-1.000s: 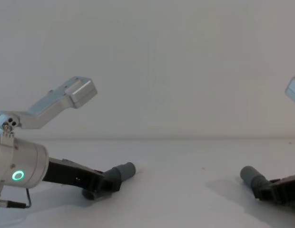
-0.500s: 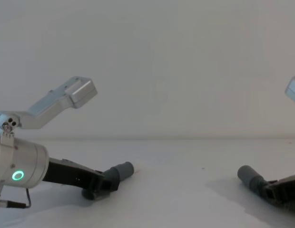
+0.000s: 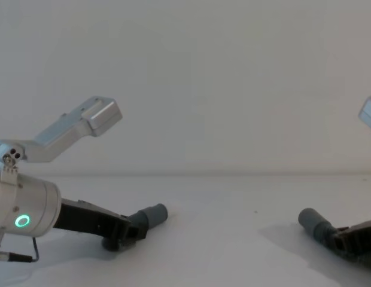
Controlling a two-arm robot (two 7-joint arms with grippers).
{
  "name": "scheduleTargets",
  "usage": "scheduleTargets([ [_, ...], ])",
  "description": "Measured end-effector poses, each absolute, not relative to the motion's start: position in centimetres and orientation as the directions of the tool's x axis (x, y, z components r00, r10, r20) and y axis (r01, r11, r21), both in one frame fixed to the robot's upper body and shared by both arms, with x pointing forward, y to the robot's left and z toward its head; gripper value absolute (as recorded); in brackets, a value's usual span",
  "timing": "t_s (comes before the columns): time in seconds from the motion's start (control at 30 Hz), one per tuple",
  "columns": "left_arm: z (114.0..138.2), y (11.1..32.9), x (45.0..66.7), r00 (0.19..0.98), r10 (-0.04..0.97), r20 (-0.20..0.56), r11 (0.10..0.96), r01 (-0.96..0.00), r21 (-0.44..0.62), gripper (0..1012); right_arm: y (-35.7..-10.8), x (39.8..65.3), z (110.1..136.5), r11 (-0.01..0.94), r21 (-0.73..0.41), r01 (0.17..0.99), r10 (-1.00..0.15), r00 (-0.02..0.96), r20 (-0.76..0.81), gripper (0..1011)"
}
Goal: Use both hands to pick up one end of the pipe from the table, align the ends, and insert them.
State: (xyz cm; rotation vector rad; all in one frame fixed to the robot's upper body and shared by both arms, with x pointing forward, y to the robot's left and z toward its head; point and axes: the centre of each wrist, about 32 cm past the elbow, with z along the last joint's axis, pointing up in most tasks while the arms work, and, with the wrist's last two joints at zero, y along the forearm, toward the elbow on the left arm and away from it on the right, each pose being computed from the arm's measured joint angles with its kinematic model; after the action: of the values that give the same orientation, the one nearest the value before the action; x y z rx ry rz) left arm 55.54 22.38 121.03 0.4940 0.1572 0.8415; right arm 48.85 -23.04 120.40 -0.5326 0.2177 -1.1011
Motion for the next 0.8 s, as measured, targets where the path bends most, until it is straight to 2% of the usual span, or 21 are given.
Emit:
scheduleTargets([
  [0.8, 121.03, 22.38, 55.54, 0.663, 0.747, 0.059, 0.562, -0.675, 0.478, 323, -23.04, 48.85, 120.4, 0.343, -0.511, 0.788, -0.89, 0.447, 0.092, 125],
])
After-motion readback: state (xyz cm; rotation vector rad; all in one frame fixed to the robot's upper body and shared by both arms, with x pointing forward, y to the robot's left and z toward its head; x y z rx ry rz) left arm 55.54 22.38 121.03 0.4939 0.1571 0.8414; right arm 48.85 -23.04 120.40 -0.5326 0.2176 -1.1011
